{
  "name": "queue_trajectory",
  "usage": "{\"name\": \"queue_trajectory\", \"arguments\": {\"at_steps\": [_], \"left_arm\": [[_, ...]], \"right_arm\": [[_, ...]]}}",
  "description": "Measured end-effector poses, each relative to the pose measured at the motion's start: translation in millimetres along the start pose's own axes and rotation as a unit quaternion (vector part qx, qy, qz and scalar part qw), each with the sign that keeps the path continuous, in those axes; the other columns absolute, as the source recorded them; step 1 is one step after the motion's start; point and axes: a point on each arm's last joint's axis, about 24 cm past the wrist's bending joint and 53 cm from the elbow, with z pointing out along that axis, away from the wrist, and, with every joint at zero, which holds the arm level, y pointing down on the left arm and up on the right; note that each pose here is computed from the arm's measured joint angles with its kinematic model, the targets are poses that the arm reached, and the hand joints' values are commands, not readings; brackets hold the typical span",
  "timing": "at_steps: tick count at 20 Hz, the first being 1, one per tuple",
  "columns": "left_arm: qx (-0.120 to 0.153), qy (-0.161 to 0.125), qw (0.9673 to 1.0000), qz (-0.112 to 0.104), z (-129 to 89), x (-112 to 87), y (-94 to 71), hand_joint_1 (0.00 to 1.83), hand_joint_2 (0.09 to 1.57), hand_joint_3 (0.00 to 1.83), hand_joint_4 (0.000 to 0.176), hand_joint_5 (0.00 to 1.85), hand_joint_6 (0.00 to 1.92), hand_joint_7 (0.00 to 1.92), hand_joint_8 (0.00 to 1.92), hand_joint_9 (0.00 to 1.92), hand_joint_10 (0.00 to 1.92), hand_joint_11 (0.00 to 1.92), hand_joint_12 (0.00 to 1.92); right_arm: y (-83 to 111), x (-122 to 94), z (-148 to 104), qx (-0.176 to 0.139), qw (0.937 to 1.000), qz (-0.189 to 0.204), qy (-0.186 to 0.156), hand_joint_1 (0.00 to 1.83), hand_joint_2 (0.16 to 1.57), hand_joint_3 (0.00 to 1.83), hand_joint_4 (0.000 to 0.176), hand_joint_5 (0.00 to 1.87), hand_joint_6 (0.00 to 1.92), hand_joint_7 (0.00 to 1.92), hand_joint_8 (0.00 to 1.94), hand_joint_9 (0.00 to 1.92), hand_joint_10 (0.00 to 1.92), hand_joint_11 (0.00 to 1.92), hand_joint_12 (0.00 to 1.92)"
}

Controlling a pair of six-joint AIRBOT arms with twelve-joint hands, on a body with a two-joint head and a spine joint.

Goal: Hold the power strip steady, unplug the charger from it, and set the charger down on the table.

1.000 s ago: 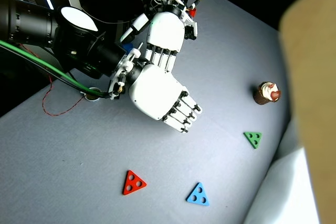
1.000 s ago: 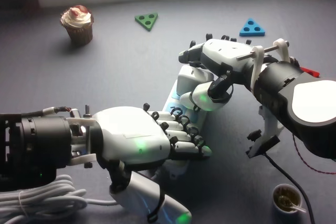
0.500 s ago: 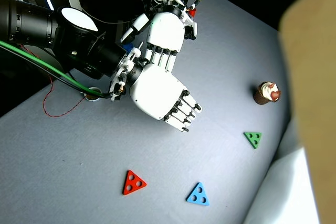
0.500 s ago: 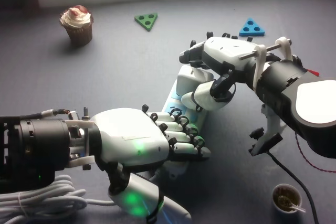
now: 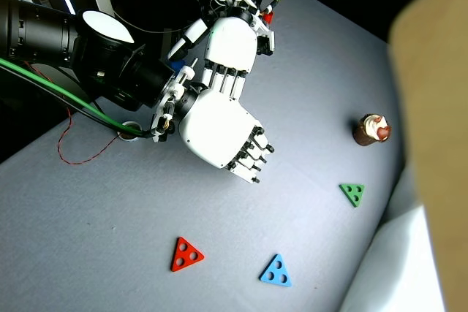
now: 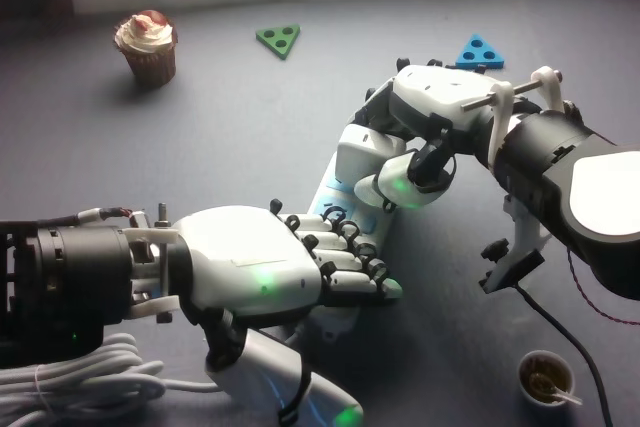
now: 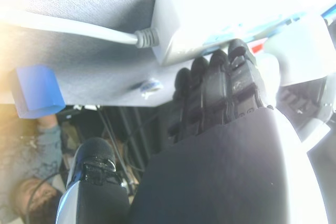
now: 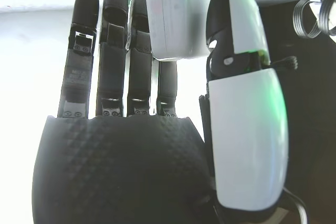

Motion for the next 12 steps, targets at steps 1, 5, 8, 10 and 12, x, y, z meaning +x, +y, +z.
{"name": "queue_trajectory", "arguments": {"at_steps": [1,5,8,10,12], "left_arm": [[0.001,0.0,1.0,0.0,-0.1,-0.2,-0.2,0.0,1.09,0.0,0.0,0.15,0.0,0.16,0.0,0.15,0.01,0.12,0.06],[0.001,0.0,1.0,0.0,-0.2,-0.3,-0.2,0.0,1.09,0.0,0.0,0.14,0.0,0.16,0.0,0.14,0.0,0.11,0.05],[0.0,-0.001,1.0,0.0,-0.7,-1.1,0.7,0.0,1.09,0.0,0.0,0.15,0.0,0.16,0.0,0.15,0.0,0.1,0.05],[-0.001,-0.002,1.0,0.0,-1.1,-1.5,1.2,0.0,1.09,0.0,0.0,0.14,0.0,0.15,0.0,0.15,0.0,0.11,0.05],[-0.001,-0.002,1.0,0.0,-1.3,-2.3,2.0,0.0,1.09,0.0,0.0,0.13,0.0,0.14,0.0,0.13,0.0,0.1,0.04]], "right_arm": [[0.7,-2.3,0.0,-0.001,1.0,-0.002,-0.004,1.25,1.04,0.0,0.038,1.14,0.72,1.21,0.58,1.22,0.0,0.71,0.92],[0.6,-6.1,-0.4,-0.003,1.0,-0.003,-0.009,1.25,1.04,0.0,0.038,1.12,0.74,1.2,0.62,1.21,0.0,0.66,1.0],[7.7,-7.0,-1.7,-0.018,0.9997,-0.017,-0.01,1.25,1.04,0.0,0.032,1.11,0.75,1.21,0.61,1.22,0.0,0.66,0.99],[13.6,-7.1,-3.0,-0.03,0.9992,-0.026,-0.01,1.25,1.04,0.0,0.034,1.12,0.74,1.21,0.62,1.21,0.0,0.66,0.99],[21.7,-7.2,-3.8,-0.048,0.9983,-0.033,-0.008,1.25,1.03,0.0,0.032,1.13,0.73,1.24,0.54,1.22,0.0,0.66,0.98]]}}
